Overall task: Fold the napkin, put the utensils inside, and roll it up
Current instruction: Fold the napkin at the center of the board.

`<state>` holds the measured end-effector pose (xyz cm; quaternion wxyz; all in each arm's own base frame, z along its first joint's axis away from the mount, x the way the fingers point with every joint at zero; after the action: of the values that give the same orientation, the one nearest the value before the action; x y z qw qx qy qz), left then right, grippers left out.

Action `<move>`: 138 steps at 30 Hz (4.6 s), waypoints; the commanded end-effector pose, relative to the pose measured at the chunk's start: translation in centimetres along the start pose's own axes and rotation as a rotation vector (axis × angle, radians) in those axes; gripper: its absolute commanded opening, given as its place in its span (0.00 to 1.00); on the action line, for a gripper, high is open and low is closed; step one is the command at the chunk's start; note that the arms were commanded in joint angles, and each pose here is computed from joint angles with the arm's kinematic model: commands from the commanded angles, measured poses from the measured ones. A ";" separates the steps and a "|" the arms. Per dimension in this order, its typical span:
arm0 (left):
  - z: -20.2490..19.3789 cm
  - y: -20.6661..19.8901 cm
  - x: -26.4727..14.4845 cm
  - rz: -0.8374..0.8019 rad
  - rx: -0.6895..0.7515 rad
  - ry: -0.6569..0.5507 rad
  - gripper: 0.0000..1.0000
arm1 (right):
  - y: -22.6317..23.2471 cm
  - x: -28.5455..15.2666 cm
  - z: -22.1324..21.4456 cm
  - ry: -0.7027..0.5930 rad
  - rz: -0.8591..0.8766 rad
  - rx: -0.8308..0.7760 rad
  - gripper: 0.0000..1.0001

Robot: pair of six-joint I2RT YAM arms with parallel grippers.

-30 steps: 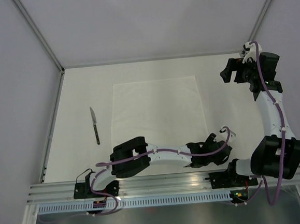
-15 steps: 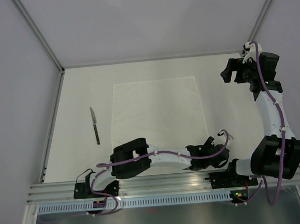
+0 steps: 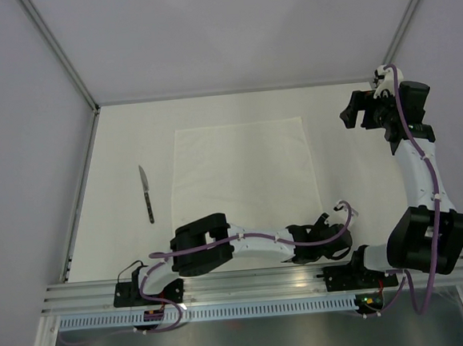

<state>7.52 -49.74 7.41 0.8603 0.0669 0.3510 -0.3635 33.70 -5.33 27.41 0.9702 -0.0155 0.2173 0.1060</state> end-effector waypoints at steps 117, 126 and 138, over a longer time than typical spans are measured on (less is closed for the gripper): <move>20.2 43.9 -10.2 0.313 -0.677 -0.311 0.02 | 1.2 14.2 -3.3 0.265 0.218 -0.030 0.88; 20.5 45.6 -10.9 0.337 -0.697 -0.328 0.02 | 1.1 14.9 -3.5 0.279 0.213 -0.029 0.87; 20.9 48.0 -10.9 0.373 -0.722 -0.337 0.02 | 1.4 14.9 -3.7 0.293 0.216 -0.039 0.87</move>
<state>45.34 -16.54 22.16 0.9245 -0.2254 0.3017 -0.0584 44.19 -1.24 16.58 0.9045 -0.0080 0.3700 0.2118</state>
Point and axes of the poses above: each gripper's point midway between its finger pads, its own x axis out along the fingers, its own y axis along the line the jaws close on, z = x × y, the point moved 8 cm from there along -x, back along the fingers, and after that the axes turned 9 degrees about -x, right-handed, at the moved point
